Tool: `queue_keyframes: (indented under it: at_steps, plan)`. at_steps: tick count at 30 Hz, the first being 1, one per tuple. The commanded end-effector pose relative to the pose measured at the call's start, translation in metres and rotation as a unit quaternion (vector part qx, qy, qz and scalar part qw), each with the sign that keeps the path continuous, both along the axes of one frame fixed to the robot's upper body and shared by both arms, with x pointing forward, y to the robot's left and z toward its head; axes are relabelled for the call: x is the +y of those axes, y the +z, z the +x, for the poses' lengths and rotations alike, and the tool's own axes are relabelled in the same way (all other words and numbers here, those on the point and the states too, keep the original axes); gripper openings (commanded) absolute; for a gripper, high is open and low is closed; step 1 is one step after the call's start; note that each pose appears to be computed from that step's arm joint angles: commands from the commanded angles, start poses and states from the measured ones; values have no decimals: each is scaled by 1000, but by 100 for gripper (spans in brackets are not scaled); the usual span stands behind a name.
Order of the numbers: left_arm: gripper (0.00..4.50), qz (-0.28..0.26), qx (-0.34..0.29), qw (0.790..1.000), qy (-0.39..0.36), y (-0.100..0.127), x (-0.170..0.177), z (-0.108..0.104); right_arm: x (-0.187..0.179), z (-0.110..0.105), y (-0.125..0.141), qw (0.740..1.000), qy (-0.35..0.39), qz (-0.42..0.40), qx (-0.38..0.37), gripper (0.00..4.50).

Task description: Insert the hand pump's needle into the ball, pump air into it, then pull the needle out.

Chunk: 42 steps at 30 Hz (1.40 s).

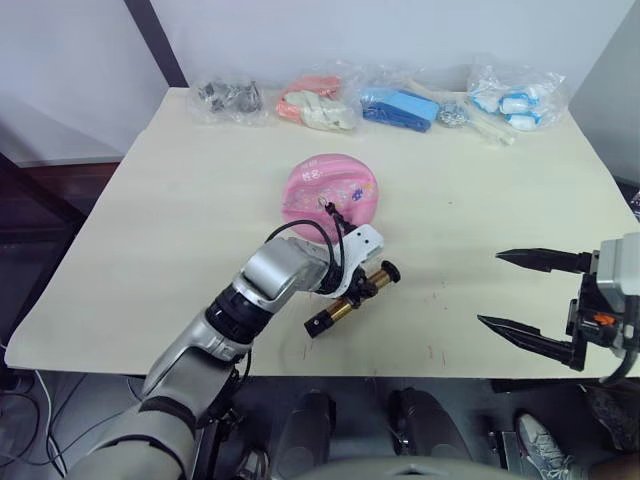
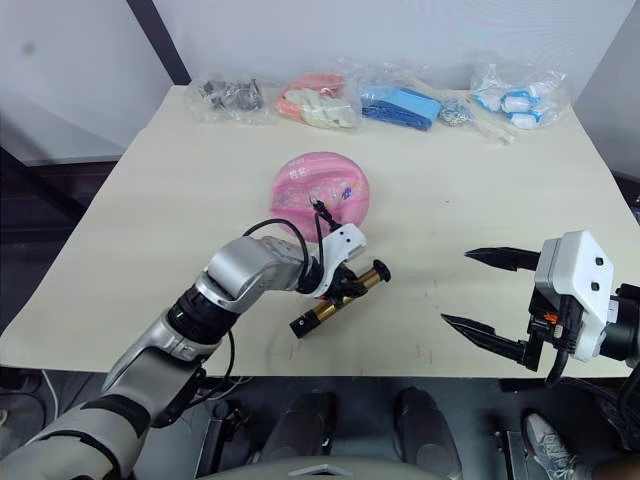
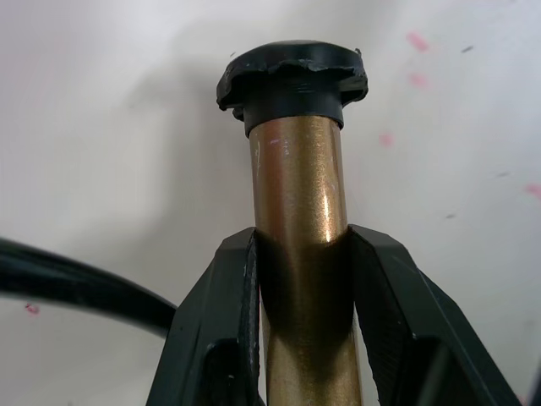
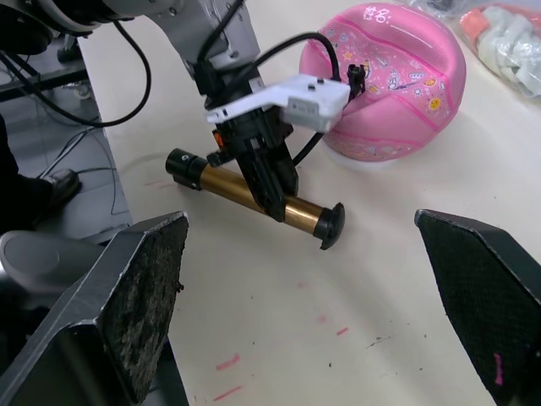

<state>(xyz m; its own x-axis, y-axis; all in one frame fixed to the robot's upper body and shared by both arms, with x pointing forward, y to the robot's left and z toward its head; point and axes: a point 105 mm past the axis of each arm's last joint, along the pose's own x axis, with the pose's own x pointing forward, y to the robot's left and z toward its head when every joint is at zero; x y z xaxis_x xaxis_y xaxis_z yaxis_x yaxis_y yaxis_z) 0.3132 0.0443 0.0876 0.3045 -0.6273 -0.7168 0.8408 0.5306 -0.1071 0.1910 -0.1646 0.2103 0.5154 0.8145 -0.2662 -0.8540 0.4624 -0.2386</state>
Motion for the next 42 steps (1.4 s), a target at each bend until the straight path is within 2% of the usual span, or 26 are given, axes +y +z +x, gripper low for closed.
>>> queue_keyframes:
  at_steps: [1, 6, 8, 10, 13, 16, 18, 21, 27, 32, 38, 42]
  plan:
    - [107, -97, -29, 994, -50, 41, -7, -7, -2, 4, 7, 999, -30, 4, -15, 450]
    - [107, -184, -26, 978, -96, 62, -8, -22, -6, 8, 4, 998, -67, 12, 2, 450]
    - [107, -256, -52, 958, -115, 79, -12, -25, -5, 13, 13, 996, -80, 44, 9, 450]
    - [107, -342, -101, 925, -134, 96, -14, -27, -4, 16, 17, 993, -90, 71, 25, 450]
    - [107, -375, -161, 902, -144, 95, -13, -27, -2, 21, 21, 989, -105, 98, 40, 450]
    - [107, -427, -222, 860, -169, 99, -15, -30, 1, 26, 26, 982, -117, 136, 61, 450]
    - [107, -452, -234, 843, -172, 94, -16, -28, 6, 29, 30, 979, -118, 155, 66, 450]
    - [107, -475, -251, 824, -180, 91, -20, -26, 10, 33, 34, 975, -121, 173, 75, 450]
    - [107, -498, -279, 799, -189, 66, -39, -21, 24, 40, 33, 976, -106, 170, 85, 450]
    - [107, -498, -295, 793, -190, 53, -50, -17, 36, 50, 23, 976, -100, 162, 102, 450]
    - [107, -495, -305, 791, -193, 50, -46, -16, 44, 71, 9, 970, -110, 178, 127, 450]
    - [107, -492, -310, 791, -193, 49, -45, -15, 48, 75, 8, 968, -105, 185, 130, 450]
